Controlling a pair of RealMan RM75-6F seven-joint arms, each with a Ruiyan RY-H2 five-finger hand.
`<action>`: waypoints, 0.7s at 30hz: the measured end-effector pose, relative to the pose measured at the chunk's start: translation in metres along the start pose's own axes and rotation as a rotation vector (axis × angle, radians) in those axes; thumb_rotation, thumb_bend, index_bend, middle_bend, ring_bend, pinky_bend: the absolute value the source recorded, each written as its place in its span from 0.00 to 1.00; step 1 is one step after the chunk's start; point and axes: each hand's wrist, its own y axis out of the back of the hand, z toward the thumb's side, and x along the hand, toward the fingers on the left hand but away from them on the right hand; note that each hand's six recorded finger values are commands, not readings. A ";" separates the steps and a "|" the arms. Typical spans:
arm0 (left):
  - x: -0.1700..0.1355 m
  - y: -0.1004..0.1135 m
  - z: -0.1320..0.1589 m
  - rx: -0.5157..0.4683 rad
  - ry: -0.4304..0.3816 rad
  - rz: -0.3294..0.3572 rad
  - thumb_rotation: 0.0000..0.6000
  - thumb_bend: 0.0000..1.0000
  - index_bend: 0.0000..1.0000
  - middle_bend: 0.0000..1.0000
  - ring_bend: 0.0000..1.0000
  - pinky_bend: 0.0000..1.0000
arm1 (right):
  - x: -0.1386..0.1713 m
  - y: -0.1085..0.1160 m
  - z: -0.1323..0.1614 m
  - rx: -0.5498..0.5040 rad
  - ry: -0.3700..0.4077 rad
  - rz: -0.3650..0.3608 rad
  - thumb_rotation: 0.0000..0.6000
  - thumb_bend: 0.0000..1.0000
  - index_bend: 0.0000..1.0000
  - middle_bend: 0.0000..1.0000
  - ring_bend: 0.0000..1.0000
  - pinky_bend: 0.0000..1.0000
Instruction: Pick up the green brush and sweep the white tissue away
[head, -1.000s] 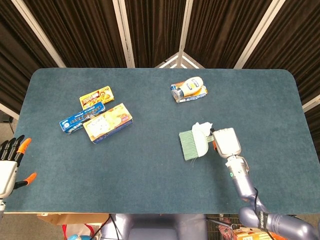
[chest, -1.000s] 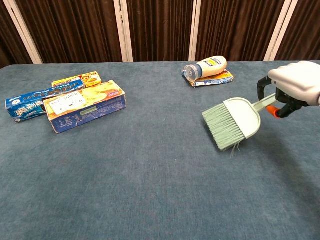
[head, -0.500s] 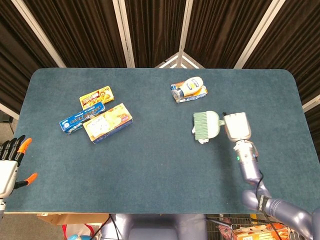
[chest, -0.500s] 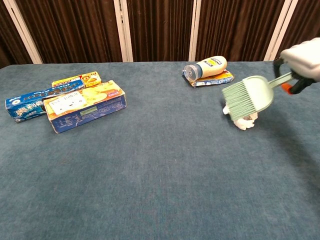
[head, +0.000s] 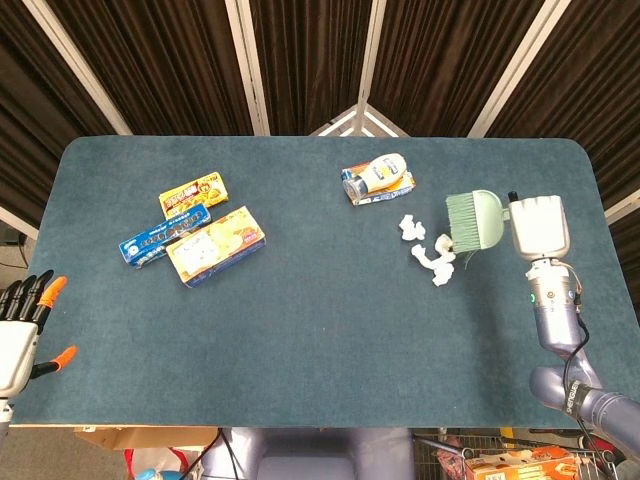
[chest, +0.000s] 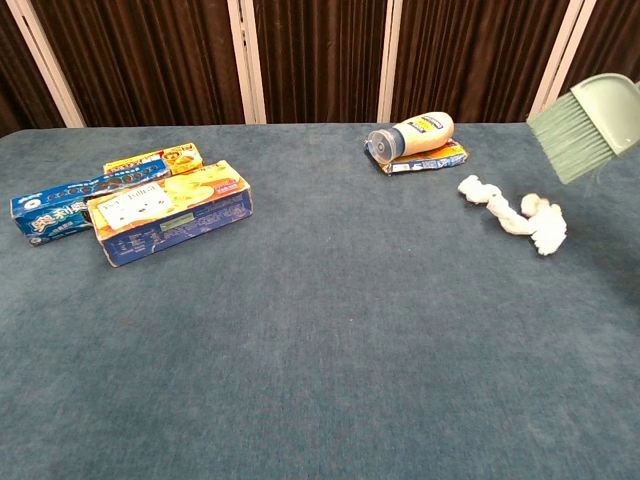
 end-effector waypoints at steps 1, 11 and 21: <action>0.000 0.000 0.000 0.001 -0.001 0.000 1.00 0.09 0.00 0.00 0.00 0.00 | 0.000 0.007 0.002 -0.010 0.009 -0.015 1.00 0.52 0.83 1.00 1.00 0.95; 0.002 -0.003 0.001 0.001 -0.005 -0.009 1.00 0.09 0.00 0.00 0.00 0.00 | 0.019 0.052 0.063 -0.104 0.176 -0.075 1.00 0.52 0.83 1.00 1.00 0.95; 0.001 -0.002 -0.002 -0.004 -0.001 -0.011 1.00 0.09 0.00 0.00 0.00 0.00 | 0.038 0.020 0.121 -0.061 0.278 -0.005 1.00 0.52 0.83 1.00 1.00 0.95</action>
